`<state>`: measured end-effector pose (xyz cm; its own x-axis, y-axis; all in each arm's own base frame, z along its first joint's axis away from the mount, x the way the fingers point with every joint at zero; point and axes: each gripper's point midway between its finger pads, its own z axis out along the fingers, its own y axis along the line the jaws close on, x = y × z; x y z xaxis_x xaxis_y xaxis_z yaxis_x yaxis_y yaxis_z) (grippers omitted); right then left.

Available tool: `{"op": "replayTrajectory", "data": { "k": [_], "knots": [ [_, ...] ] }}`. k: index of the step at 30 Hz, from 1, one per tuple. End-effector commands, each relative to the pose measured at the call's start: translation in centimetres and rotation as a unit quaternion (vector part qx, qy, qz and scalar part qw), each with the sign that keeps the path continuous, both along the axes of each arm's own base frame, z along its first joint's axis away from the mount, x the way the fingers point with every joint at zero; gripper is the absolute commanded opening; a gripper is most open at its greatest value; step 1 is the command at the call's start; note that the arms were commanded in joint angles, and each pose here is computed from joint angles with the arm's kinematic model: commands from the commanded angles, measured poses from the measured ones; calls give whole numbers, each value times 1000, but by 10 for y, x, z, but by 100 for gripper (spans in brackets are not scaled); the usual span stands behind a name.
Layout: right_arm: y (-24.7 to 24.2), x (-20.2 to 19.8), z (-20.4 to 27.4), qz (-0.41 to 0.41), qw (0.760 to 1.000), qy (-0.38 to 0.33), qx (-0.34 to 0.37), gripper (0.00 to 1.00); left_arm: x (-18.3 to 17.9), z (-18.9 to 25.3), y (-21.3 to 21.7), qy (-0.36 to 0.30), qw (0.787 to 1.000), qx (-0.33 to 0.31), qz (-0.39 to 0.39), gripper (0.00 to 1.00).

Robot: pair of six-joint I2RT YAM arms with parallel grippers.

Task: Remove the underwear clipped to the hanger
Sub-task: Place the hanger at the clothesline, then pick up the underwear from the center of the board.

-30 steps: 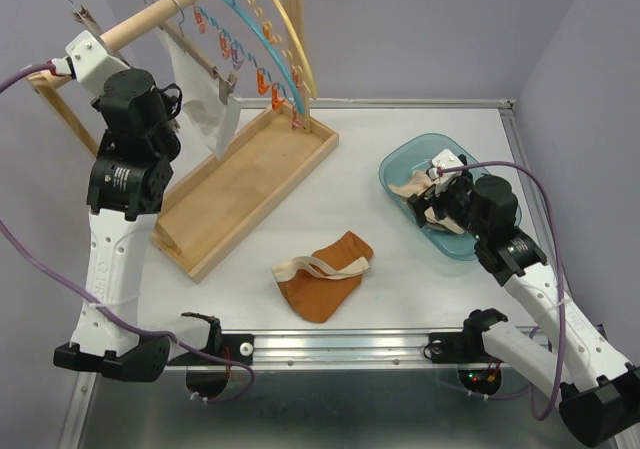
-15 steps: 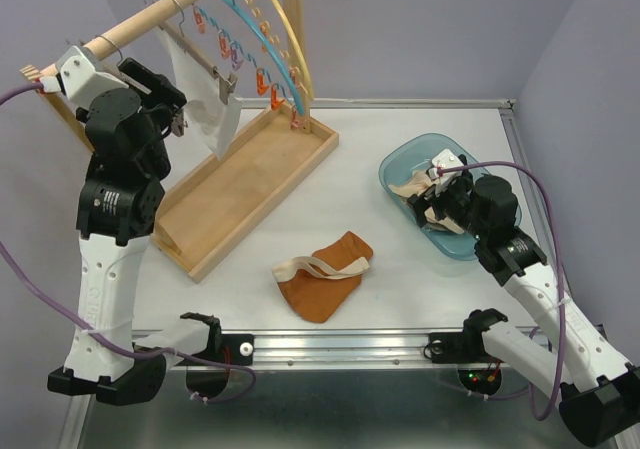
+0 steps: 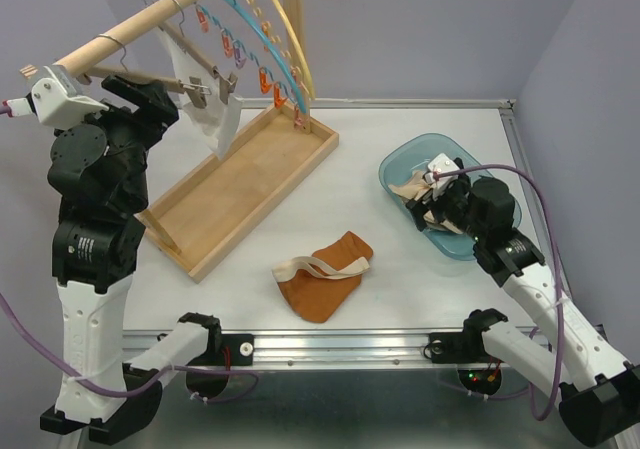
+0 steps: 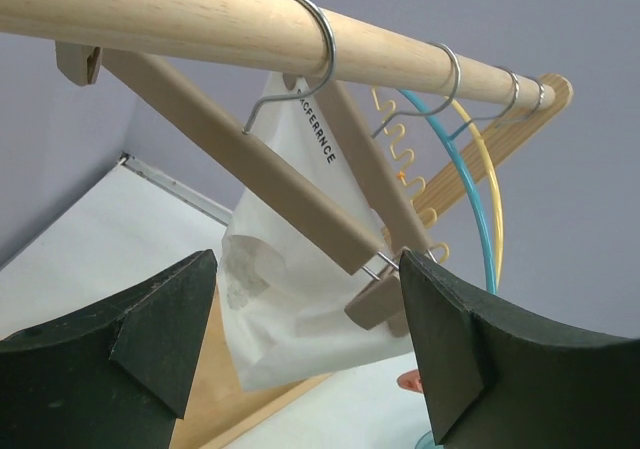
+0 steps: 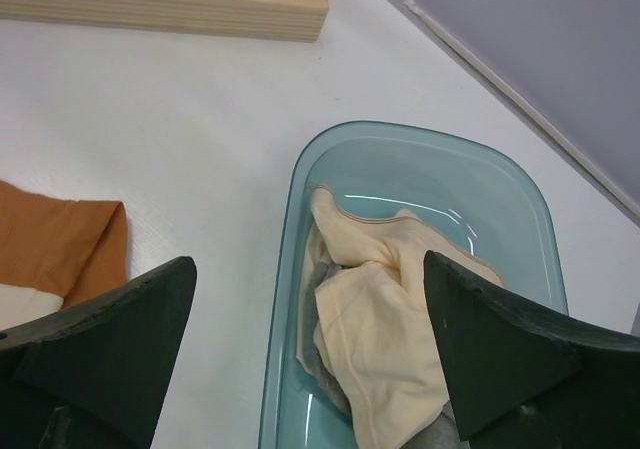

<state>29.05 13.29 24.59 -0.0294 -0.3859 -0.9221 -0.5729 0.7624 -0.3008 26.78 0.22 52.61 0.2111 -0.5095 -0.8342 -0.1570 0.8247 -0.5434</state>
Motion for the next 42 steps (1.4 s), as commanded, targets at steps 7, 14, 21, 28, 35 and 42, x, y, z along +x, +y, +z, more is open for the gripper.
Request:
{"op": "replayTrajectory", "data": {
  "k": [7,14,21,28,35,42],
  "knots": [
    [57,-77,-42,313,948,4,-61,100,-46,24,-34,-101,985,67,-122,85],
    [81,-128,-76,479,874,45,-66,100,-93,-1,-61,-152,956,131,-213,85],
    [112,-134,-125,522,829,103,-170,100,-114,-48,-86,-162,927,179,-288,85],
    [144,-138,-154,535,798,115,-252,100,-135,-84,-92,-196,909,198,-309,85],
    [162,-124,-152,519,810,108,-252,100,-129,-130,-105,-181,897,212,-343,85],
    [171,-126,-194,500,799,157,-294,89,-121,-154,-102,-168,902,216,-333,86]
  ]
}}
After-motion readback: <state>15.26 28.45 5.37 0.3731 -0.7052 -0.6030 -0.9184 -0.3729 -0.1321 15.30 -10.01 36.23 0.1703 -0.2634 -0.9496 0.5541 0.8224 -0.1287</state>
